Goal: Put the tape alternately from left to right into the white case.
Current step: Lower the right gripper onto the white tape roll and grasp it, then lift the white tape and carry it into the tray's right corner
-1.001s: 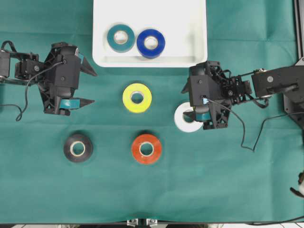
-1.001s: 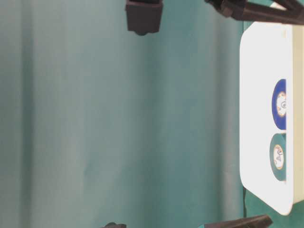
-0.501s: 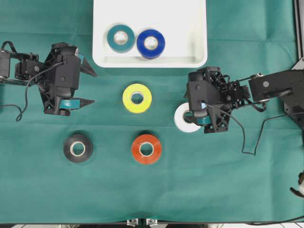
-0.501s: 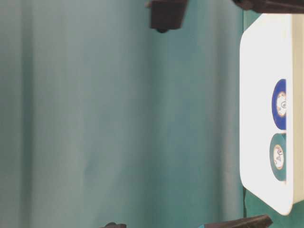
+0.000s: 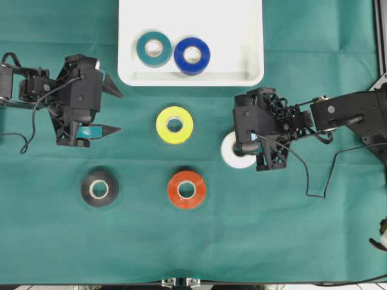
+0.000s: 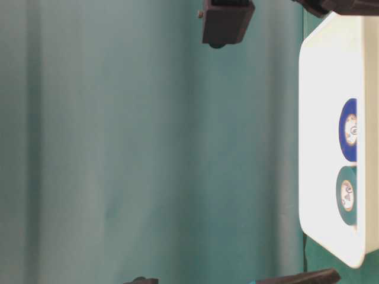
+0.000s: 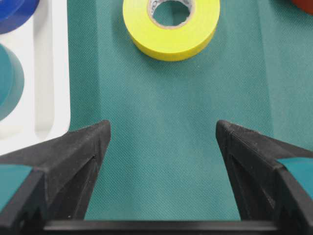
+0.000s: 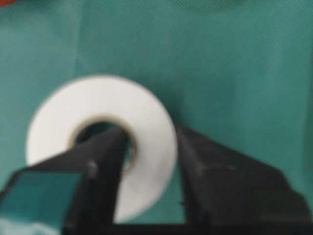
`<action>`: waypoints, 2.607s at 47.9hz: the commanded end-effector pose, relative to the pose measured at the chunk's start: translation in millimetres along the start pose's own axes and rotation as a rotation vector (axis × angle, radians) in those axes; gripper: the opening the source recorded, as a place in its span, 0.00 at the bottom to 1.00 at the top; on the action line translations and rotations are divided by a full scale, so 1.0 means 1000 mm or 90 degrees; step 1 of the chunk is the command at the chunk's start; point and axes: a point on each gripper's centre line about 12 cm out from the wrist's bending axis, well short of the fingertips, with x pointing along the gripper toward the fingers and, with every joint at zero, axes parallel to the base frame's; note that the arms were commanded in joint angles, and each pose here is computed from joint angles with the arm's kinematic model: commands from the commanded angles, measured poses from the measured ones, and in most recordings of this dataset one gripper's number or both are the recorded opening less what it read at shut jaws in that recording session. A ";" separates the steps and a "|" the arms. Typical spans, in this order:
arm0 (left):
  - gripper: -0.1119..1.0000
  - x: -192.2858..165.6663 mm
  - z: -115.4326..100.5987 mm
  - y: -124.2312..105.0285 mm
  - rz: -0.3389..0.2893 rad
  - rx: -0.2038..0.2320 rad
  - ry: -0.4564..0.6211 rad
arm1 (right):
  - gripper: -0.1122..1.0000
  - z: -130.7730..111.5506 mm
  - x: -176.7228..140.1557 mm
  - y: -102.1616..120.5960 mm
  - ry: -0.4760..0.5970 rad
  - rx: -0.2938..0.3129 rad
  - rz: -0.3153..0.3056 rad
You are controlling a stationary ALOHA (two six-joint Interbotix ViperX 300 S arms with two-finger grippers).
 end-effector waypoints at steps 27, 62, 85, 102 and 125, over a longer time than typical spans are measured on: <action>0.84 -0.003 0.000 -0.001 0.000 0.000 -0.009 | 0.34 0.043 -0.036 0.002 -0.066 0.037 -0.002; 0.84 -0.003 -0.001 -0.001 -0.001 0.000 -0.006 | 0.34 0.067 -0.075 -0.110 -0.081 0.146 -0.171; 0.83 -0.001 -0.001 -0.001 -0.001 -0.001 -0.004 | 0.34 0.063 -0.070 -0.174 -0.117 0.158 -0.241; 0.84 -0.001 0.000 -0.001 0.000 -0.001 -0.013 | 0.34 0.059 -0.058 -0.208 -0.107 0.198 -0.268; 0.84 -0.001 -0.002 -0.001 0.000 0.000 -0.011 | 0.34 0.057 -0.049 -0.219 -0.093 0.207 -0.274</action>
